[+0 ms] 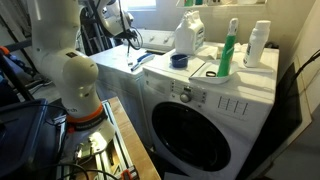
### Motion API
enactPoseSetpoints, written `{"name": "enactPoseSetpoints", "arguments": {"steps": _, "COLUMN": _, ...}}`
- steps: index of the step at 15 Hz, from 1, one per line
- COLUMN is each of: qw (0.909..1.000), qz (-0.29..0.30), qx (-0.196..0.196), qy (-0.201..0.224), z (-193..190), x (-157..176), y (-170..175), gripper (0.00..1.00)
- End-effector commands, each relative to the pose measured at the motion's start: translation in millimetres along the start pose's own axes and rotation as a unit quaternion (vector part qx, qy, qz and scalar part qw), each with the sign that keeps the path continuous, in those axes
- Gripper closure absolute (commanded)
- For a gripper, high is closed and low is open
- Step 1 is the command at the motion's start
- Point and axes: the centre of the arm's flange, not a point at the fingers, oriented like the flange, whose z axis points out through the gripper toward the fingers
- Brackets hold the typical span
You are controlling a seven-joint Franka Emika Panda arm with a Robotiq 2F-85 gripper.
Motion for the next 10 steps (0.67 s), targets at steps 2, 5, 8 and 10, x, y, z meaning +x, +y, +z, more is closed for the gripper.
{"name": "enactPoseSetpoints", "arguments": {"steps": 2, "qw": 0.9987, "qz": -0.027, "qx": -0.038, "qy": -0.019, "z": 16, "x": 16, "y": -12, "gripper": 0.22}}
{"name": "enactPoseSetpoints", "arguments": {"steps": 5, "qw": 0.9969, "qz": -0.047, "qx": -0.050, "qy": -0.038, "z": 21, "x": 18, "y": -18, "gripper": 0.39}}
{"name": "enactPoseSetpoints", "arguments": {"steps": 8, "qw": 0.9951, "qz": -0.057, "qx": -0.058, "qy": -0.055, "z": 27, "x": 15, "y": -23, "gripper": 0.62}}
{"name": "enactPoseSetpoints", "arguments": {"steps": 10, "qw": 0.9946, "qz": -0.057, "qx": -0.063, "qy": -0.060, "z": 29, "x": 16, "y": -24, "gripper": 0.78}}
